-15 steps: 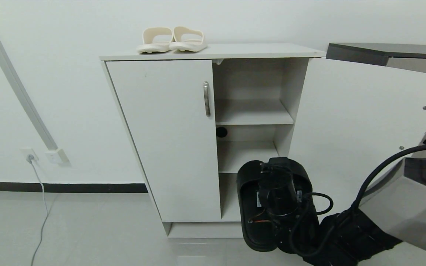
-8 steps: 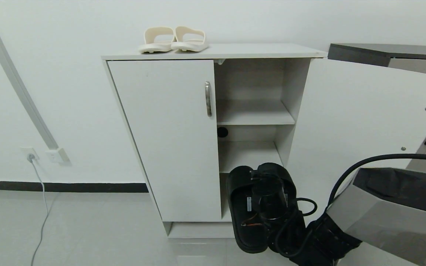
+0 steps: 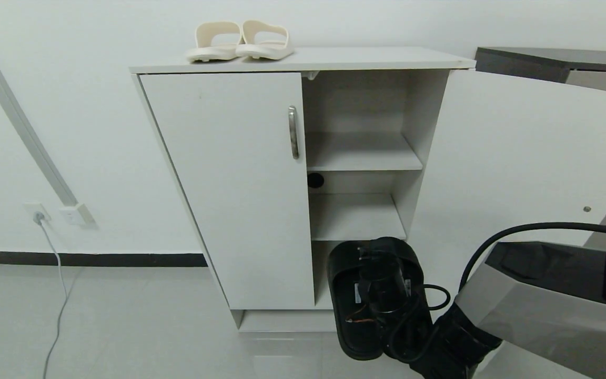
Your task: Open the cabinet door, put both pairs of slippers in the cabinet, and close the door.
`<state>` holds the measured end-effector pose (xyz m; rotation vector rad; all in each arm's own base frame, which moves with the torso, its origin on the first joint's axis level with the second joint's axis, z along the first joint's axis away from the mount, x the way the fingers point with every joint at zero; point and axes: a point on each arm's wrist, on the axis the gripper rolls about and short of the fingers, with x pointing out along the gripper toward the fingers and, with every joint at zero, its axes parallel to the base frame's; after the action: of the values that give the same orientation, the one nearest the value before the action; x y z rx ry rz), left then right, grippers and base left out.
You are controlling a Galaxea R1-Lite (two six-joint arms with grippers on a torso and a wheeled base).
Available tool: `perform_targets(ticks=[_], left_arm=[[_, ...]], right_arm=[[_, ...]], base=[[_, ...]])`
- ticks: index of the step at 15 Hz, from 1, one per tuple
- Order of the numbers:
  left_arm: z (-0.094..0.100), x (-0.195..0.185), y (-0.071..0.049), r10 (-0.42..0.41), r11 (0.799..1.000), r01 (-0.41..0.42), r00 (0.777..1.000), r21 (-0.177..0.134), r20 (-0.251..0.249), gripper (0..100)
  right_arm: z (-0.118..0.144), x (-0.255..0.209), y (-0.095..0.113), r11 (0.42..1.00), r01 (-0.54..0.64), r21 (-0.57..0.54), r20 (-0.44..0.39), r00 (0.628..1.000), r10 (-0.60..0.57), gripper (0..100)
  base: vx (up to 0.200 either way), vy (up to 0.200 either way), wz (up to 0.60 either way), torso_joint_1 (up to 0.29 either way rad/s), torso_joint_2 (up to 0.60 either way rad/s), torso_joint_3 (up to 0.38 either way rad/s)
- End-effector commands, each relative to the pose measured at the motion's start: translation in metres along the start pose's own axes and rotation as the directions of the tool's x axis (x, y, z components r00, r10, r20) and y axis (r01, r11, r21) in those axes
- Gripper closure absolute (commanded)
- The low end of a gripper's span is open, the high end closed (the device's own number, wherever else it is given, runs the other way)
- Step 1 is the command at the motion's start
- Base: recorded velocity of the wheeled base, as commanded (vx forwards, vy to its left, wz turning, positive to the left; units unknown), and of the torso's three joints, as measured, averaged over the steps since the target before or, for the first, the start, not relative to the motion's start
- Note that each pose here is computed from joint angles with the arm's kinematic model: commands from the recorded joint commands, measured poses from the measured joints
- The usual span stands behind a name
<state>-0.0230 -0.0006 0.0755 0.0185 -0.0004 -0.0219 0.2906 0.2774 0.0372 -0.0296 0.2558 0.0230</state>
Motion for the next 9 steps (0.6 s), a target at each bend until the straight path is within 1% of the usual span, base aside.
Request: perform_targets(ticks=[1, 5, 8, 9], left_arm=[[0.000, 0.000, 0.000, 0.000, 1.000, 0.000, 1.000, 0.000, -0.002, 100], [0.000, 0.000, 0.000, 0.000, 1.000, 0.000, 1.000, 0.000, -0.002, 100], [0.000, 0.000, 0.000, 0.002, 1.000, -0.002, 1.000, 0.000, -0.002, 100], [0.000, 0.000, 0.000, 0.002, 1.000, -0.002, 1.000, 0.001, -0.002, 100]], right_arm=[[0.000, 0.001, -0.001, 1.000, 0.001, 0.002, -0.001, 1.000, -0.001, 100], [0.000, 0.003, -0.001, 1.000, 0.004, 0.002, -0.002, 1.000, -0.004, 100], [-0.008, 0.005, 0.001, 1.000, 0.010, -0.003, -0.008, 1.000, -0.010, 100], [-0.010, 0.006, 0.002, 1.000, 0.011, -0.001, 0.001, 1.000, -0.011, 100]], base=[[0.000, 0.000, 0.00, -0.002, 0.01, -0.183], [0.000, 0.000, 0.00, 0.004, 0.00, -0.193], [0.000, 0.000, 0.00, -0.001, 0.01, -0.191], [0.000, 0.000, 0.00, 0.012, 0.00, -0.100]])
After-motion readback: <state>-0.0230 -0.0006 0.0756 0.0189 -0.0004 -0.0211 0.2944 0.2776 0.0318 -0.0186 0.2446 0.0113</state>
